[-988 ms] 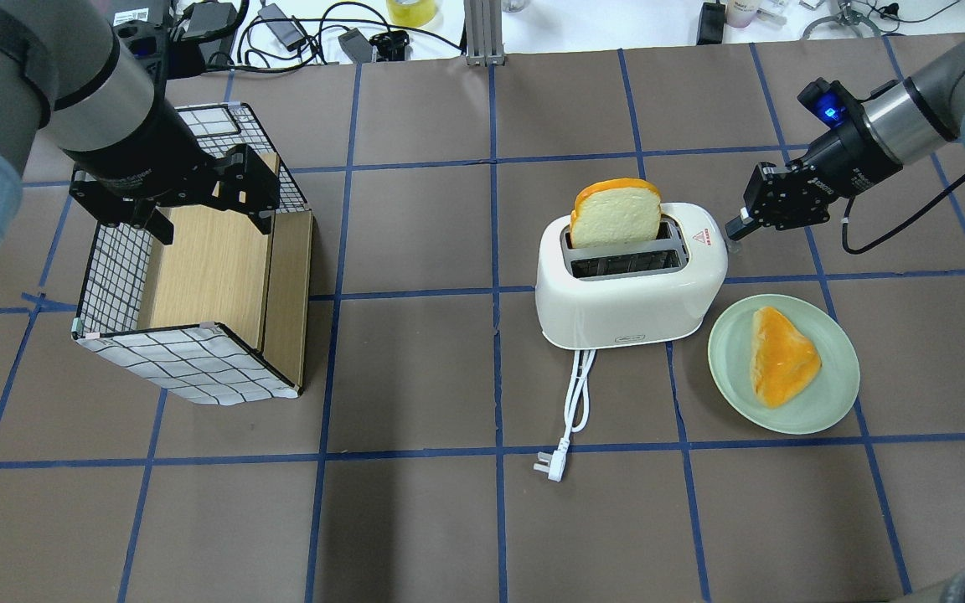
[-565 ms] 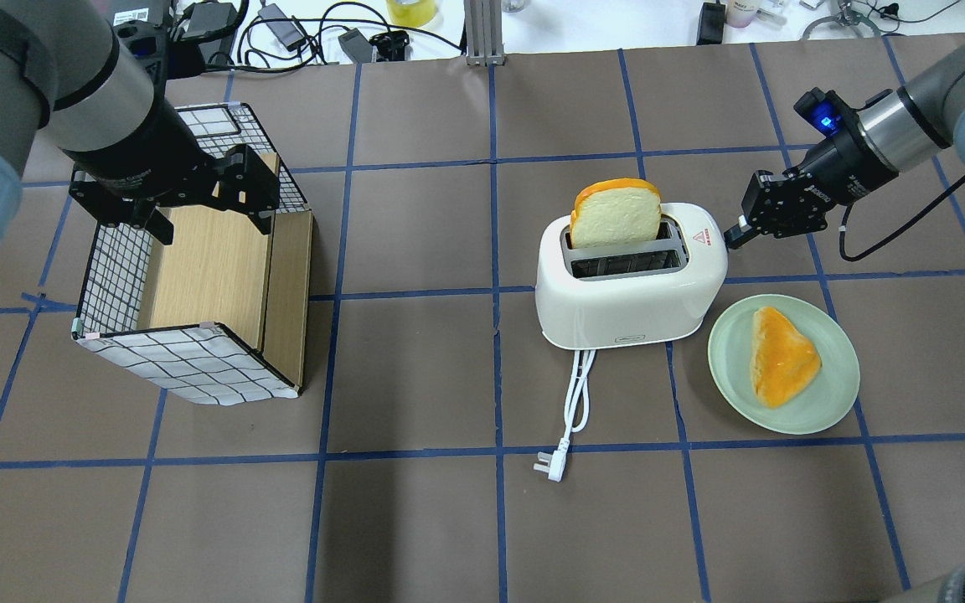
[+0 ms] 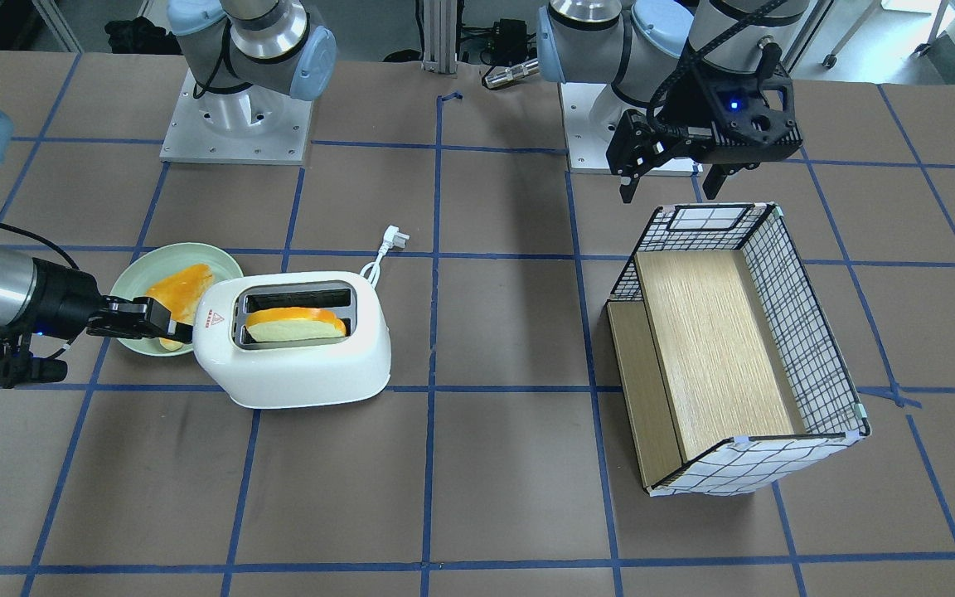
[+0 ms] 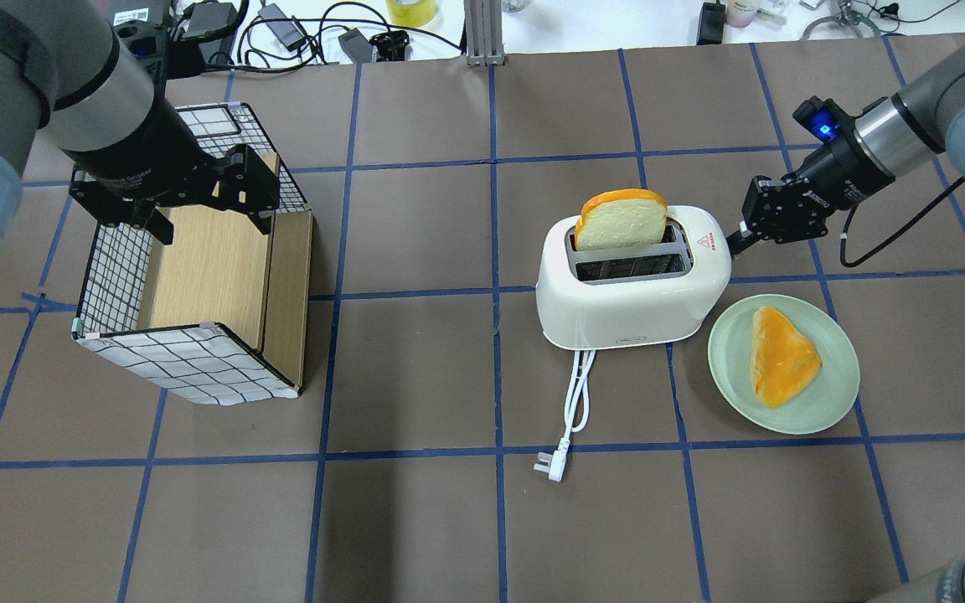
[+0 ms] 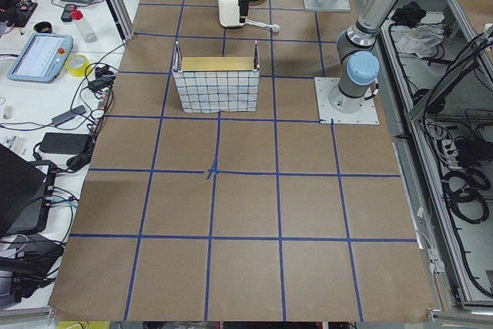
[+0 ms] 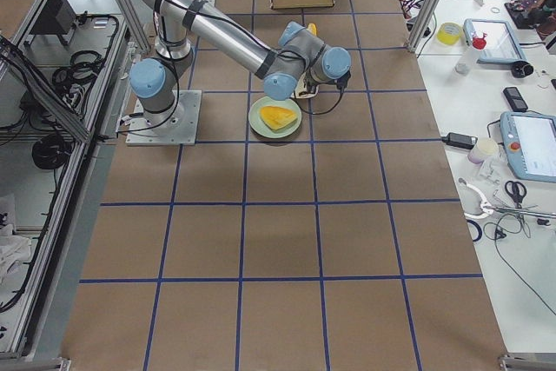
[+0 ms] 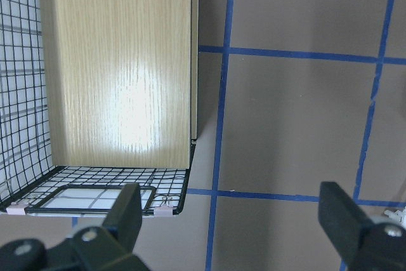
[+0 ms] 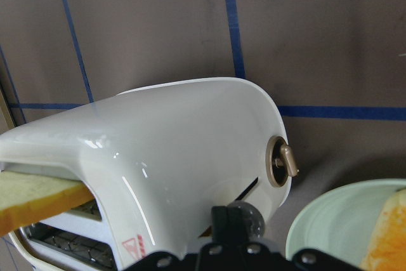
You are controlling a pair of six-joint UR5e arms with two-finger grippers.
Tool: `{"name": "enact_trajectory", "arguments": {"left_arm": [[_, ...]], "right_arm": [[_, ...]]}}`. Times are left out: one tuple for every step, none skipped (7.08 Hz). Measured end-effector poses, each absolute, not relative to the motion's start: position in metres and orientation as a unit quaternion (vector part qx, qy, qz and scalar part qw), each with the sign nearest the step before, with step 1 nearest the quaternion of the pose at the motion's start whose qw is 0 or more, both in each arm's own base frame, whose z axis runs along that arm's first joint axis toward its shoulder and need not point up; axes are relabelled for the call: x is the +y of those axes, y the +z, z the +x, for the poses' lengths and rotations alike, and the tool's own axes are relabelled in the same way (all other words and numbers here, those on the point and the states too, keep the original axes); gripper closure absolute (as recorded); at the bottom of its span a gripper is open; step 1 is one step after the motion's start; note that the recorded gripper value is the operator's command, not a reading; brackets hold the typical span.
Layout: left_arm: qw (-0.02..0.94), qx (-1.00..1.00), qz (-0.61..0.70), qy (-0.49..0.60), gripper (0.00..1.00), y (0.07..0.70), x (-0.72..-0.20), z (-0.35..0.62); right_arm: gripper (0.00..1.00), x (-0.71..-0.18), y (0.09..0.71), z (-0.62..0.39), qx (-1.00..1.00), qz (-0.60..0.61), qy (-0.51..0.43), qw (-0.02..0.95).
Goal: Press toaster with right arm
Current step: 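Press the toaster lever down with the right gripper, then release the lever and lift the right gripper off the toaster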
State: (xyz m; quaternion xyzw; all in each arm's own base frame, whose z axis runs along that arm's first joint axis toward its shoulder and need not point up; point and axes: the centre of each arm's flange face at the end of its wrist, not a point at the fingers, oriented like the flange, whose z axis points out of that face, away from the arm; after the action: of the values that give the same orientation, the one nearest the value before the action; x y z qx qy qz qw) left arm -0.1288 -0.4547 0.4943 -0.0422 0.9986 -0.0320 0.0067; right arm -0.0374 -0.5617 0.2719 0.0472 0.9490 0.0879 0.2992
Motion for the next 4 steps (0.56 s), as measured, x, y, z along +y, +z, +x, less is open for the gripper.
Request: {"name": "enact_trajectory", "arguments": {"left_arm": [[0.007, 0.999, -0.042, -0.032, 0.00, 0.494, -0.455, -0.129], [0.007, 0.999, -0.042, -0.032, 0.00, 0.494, -0.455, -0.129], [0.007, 0.999, -0.042, -0.032, 0.00, 0.494, -0.455, -0.129], [0.007, 0.999, -0.042, -0.032, 0.00, 0.494, -0.455, -0.129]], "right_arm": [[1.00, -0.563, 0.267, -0.039, 0.950, 0.049, 0.092, 0.294], [1.00, -0.563, 0.263, -0.041, 0.951, 0.051, 0.096, 0.288], [1.00, -0.564, 0.260, -0.042, 0.952, 0.052, 0.100, 0.284], [1.00, -0.564, 0.257, -0.042, 0.953, 0.051, 0.103, 0.281]]}}
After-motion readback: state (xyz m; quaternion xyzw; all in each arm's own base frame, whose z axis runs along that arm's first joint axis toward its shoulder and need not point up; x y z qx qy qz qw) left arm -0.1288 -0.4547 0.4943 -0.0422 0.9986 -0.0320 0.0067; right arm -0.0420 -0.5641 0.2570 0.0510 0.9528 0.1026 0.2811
